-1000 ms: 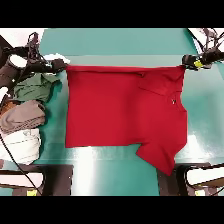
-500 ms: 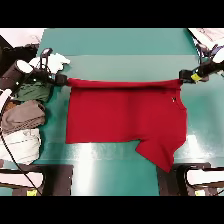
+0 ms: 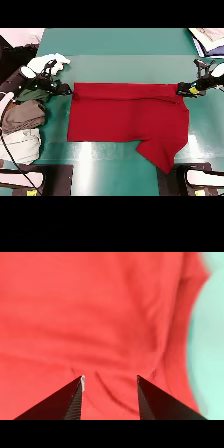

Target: Fold the shirts.

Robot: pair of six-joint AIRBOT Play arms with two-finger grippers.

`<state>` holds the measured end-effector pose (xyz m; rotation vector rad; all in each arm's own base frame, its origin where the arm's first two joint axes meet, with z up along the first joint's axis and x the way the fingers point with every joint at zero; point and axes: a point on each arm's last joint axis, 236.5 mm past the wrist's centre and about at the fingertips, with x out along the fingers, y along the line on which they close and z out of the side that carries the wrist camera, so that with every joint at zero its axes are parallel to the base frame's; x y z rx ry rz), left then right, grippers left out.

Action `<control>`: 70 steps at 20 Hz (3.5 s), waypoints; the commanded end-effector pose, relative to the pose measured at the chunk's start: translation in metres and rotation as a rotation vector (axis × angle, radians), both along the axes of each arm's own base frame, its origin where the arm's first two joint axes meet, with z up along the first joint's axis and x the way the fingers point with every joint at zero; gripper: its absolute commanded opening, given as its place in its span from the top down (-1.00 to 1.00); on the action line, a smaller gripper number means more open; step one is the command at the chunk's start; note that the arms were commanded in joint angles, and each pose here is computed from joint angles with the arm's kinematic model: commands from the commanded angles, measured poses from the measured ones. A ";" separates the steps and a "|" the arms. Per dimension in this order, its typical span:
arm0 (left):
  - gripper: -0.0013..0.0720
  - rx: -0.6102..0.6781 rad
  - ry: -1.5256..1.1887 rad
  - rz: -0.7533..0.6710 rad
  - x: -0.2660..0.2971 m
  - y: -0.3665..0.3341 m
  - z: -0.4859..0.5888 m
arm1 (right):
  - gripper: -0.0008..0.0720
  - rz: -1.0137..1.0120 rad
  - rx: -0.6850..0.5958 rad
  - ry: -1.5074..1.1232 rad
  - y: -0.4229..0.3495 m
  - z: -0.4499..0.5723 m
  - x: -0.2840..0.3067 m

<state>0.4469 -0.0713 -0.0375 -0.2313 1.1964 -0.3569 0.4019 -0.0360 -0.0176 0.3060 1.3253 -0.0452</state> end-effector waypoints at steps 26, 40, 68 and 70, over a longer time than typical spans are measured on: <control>0.01 -0.112 0.385 -0.033 -0.237 -0.039 -0.049 | 0.13 -0.017 0.259 0.036 0.039 0.037 -0.100; 0.91 -0.090 0.252 -0.044 -0.198 -0.049 -0.026 | -0.42 -0.163 0.215 0.530 0.016 -0.031 -0.254; 0.91 -0.061 0.162 -0.164 -0.202 -0.049 0.042 | 0.93 0.054 -0.054 0.409 0.033 0.005 -0.251; 0.91 -0.061 0.068 -0.176 -0.189 -0.051 0.084 | 0.94 0.027 -0.065 0.247 0.033 0.039 -0.230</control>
